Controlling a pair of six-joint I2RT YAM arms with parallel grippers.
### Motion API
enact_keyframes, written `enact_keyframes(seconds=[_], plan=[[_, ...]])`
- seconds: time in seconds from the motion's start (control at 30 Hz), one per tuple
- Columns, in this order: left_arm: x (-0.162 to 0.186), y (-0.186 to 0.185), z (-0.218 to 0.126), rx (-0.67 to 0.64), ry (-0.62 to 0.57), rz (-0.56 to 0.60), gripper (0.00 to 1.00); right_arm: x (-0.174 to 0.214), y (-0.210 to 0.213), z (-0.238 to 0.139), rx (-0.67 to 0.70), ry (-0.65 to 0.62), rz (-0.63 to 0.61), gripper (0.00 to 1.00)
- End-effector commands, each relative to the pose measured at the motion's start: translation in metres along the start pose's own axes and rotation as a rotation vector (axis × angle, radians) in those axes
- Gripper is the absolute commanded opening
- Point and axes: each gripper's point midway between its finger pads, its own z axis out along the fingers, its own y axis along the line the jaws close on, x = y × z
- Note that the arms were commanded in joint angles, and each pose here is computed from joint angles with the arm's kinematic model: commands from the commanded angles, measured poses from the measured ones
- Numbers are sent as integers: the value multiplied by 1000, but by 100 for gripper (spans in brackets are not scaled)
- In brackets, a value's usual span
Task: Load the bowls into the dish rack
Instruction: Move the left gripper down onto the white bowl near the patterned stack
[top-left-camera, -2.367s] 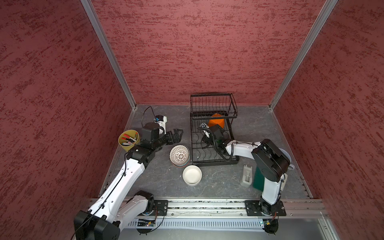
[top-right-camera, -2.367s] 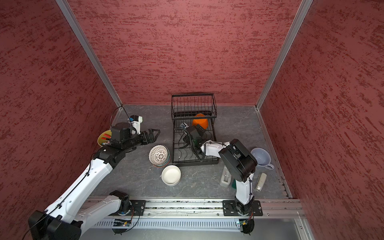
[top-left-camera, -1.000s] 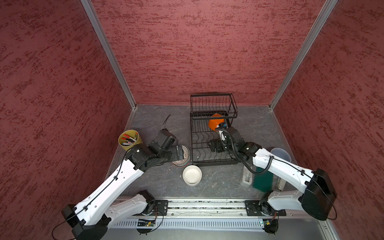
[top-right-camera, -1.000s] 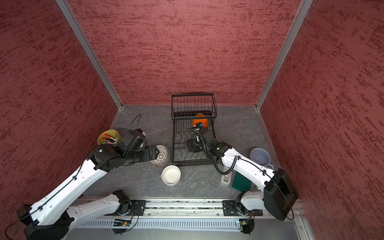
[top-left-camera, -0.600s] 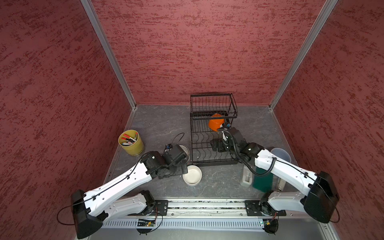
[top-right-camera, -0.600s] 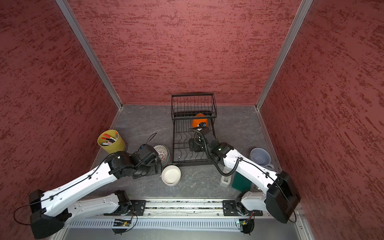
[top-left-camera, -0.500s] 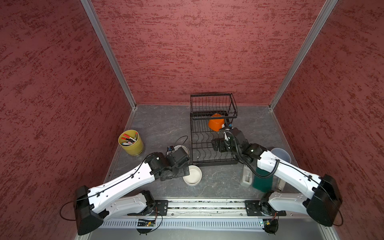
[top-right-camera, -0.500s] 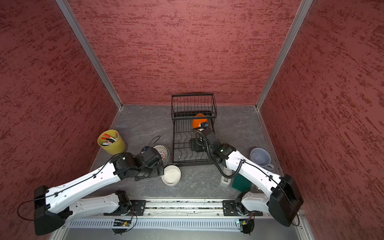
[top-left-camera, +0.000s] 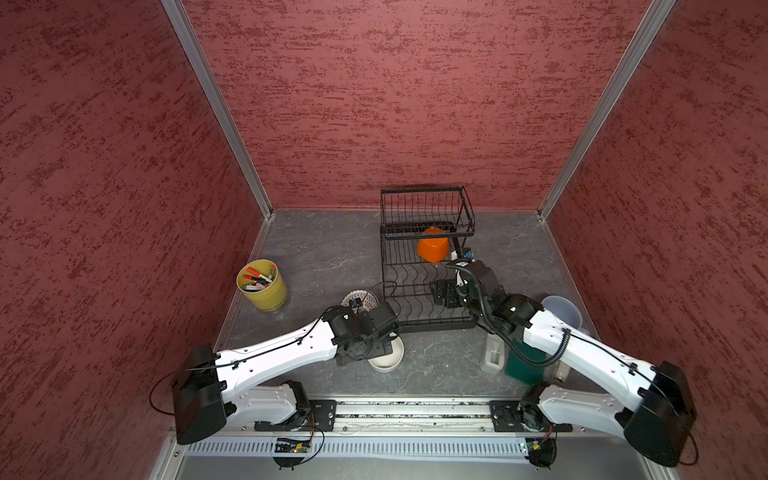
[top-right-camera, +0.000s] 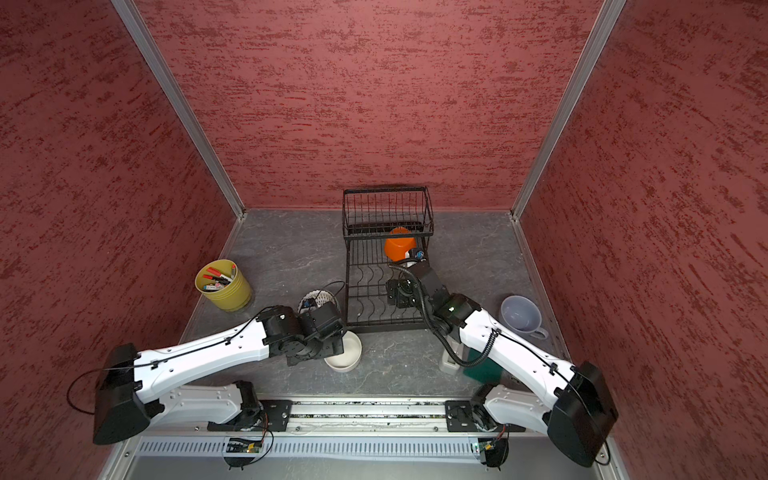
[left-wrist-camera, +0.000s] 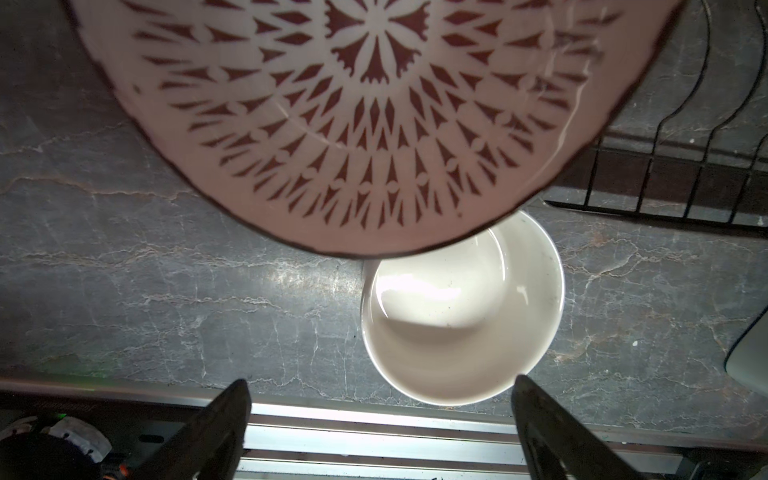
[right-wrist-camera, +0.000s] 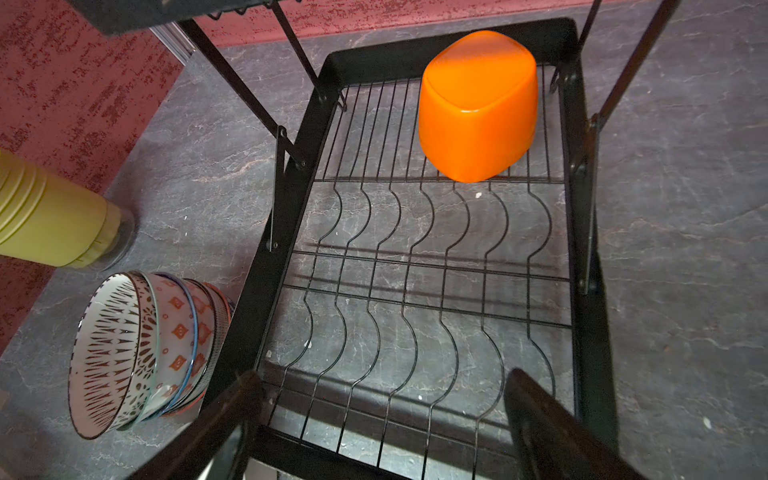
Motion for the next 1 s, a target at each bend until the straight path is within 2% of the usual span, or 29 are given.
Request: enact_keyframes(seconds=[0.0, 0.2, 0.63, 0.97], plan=[[-1, -3, 7, -11, -13, -4, 94, -5, -7, -6, 24, -37, 18, 92], [3, 0, 24, -76, 12, 32, 83, -5, -8, -7, 28, -39, 13, 92], [7, 4, 60, -108, 44, 70, 47, -4, -8, -7, 28, -34, 21, 92], [9, 3, 69, -97, 41, 80, 19, -7, -8, -9, 39, -30, 19, 92]])
